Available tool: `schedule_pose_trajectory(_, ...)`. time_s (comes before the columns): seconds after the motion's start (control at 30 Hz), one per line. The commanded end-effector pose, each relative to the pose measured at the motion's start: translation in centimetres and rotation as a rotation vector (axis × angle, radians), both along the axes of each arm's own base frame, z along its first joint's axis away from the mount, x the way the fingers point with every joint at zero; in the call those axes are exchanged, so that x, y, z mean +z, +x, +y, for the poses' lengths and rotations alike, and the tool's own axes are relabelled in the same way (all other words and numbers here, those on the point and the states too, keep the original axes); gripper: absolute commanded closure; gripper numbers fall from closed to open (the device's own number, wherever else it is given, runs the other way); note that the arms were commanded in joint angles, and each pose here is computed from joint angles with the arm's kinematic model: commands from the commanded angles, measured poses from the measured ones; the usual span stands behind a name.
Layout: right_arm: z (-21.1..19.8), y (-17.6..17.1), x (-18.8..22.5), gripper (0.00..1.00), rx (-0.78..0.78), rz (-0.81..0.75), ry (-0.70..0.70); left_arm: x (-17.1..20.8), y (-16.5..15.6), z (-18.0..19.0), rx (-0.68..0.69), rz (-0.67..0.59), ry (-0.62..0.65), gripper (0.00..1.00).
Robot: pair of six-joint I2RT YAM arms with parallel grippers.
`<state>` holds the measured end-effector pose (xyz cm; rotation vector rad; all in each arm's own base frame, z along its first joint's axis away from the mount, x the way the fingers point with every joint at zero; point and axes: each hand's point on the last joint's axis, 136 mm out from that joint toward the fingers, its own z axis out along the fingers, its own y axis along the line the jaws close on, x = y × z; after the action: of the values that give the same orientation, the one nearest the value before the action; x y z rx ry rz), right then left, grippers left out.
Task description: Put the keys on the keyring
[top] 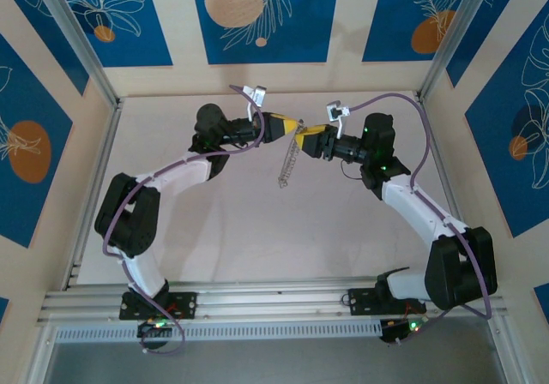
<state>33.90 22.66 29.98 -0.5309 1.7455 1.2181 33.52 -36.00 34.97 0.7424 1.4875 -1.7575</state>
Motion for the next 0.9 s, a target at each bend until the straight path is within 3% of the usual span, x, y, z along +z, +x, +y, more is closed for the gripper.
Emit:
schedule_pose_trajectory(0.0, 0.1, -0.1, 1.3, 0.52, 0.016, -0.047, 0.006, 2.8, -1.5, -0.1, -0.037, -0.087, -0.046, 1.0)
schedule_pose_trajectory(0.1, 0.3, -0.2, 1.5, 0.58, 0.03, -0.046, 0.012, 3.0, -1.6, 0.0, -0.037, -0.089, -0.047, 1.0)
schedule_pose_trajectory(0.33, 0.5, -1.2, 1.5, 0.91, 0.065, -0.041, 0.015, 3.2, -1.7, 0.0, -0.028, -0.097, -0.044, 1.0)
schedule_pose_trajectory(0.43, 0.5, -1.4, 1.2, 1.0, 0.065, -0.037, 0.015, 3.3, -1.7, 0.1, -0.024, -0.102, -0.043, 1.0)
schedule_pose_trajectory(0.87, 1.1, -2.8, 0.9, 1.0, 0.093, -0.021, 0.01, 3.3, -1.3, 0.4, 0.036, -0.128, -0.033, 1.0)
